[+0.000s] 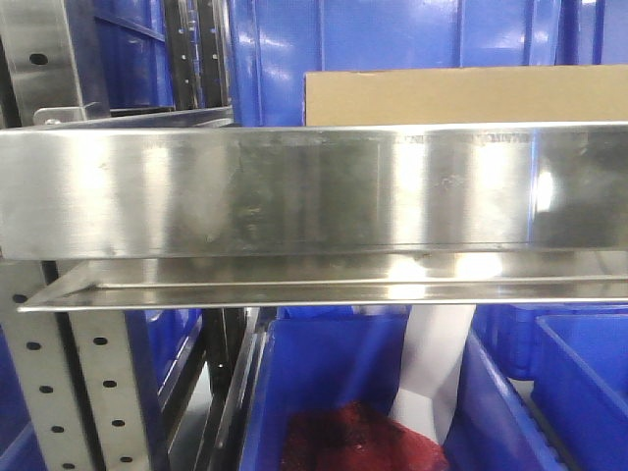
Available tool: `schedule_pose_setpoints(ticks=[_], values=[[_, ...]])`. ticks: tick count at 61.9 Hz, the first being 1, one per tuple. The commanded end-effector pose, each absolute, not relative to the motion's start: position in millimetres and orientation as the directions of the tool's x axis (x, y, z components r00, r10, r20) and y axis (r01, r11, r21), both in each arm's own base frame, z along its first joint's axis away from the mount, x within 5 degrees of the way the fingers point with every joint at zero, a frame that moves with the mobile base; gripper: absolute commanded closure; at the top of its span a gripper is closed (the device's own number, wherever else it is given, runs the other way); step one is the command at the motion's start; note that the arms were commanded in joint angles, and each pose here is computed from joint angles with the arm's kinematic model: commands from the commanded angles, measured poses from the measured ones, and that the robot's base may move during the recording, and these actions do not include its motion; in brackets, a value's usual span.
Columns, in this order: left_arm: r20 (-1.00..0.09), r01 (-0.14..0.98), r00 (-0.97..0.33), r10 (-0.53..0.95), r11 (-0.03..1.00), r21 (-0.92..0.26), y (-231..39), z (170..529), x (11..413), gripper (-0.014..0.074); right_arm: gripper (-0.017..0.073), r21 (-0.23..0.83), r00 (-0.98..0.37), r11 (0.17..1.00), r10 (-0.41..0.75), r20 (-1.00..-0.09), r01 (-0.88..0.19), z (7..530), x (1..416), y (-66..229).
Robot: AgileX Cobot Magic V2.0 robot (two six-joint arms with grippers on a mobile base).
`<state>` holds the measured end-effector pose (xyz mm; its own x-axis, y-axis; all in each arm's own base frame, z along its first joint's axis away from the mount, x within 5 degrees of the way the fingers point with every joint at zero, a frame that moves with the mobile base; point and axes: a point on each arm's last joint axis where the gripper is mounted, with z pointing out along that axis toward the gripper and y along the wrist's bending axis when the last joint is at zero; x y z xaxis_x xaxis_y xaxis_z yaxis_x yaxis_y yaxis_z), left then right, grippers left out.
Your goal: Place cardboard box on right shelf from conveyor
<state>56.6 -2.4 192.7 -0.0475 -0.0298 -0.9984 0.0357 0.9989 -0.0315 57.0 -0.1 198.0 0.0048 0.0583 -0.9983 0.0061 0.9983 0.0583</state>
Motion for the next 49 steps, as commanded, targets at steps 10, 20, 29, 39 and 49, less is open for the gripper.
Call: schedule_pose_setpoints(ticks=[10, 20, 29, 39, 49], values=[[-0.998, 0.03, 0.046, -0.039, 0.999, -0.037, -1.7, 198.4, 56.0, 0.071, 0.0491, 0.073, 0.141, 0.997, 0.07, -0.988, 0.013, 210.7, 54.5, -1.5], [-0.998, 0.03, 0.046, -0.039, 0.999, -0.037, -1.7, 198.4, 56.0, 0.071, 0.0491, 0.073, 0.141, 0.997, 0.07, -0.988, 0.013, 210.7, 54.5, -1.5], [-0.998, 0.03, 0.046, -0.039, 0.999, -0.037, -1.7, 198.4, 56.0, 0.0709, 0.0491, 0.073, 0.141, 0.997, 0.07, -0.988, 0.013, 210.7, 54.5, -1.5], [-0.998, 0.03, 0.046, -0.039, 0.999, -0.037, -1.7, 198.4, 56.0, 0.071, 0.0491, 0.073, 0.141, 0.997, 0.07, -0.988, 0.013, 210.7, 54.5, -1.5], [-0.998, 0.03, 0.046, -0.039, 0.999, -0.037, -1.7, 198.4, 56.0, 0.071, 0.0491, 0.073, 0.141, 0.997, 0.07, -0.988, 0.013, 210.7, 54.5, -1.5]])
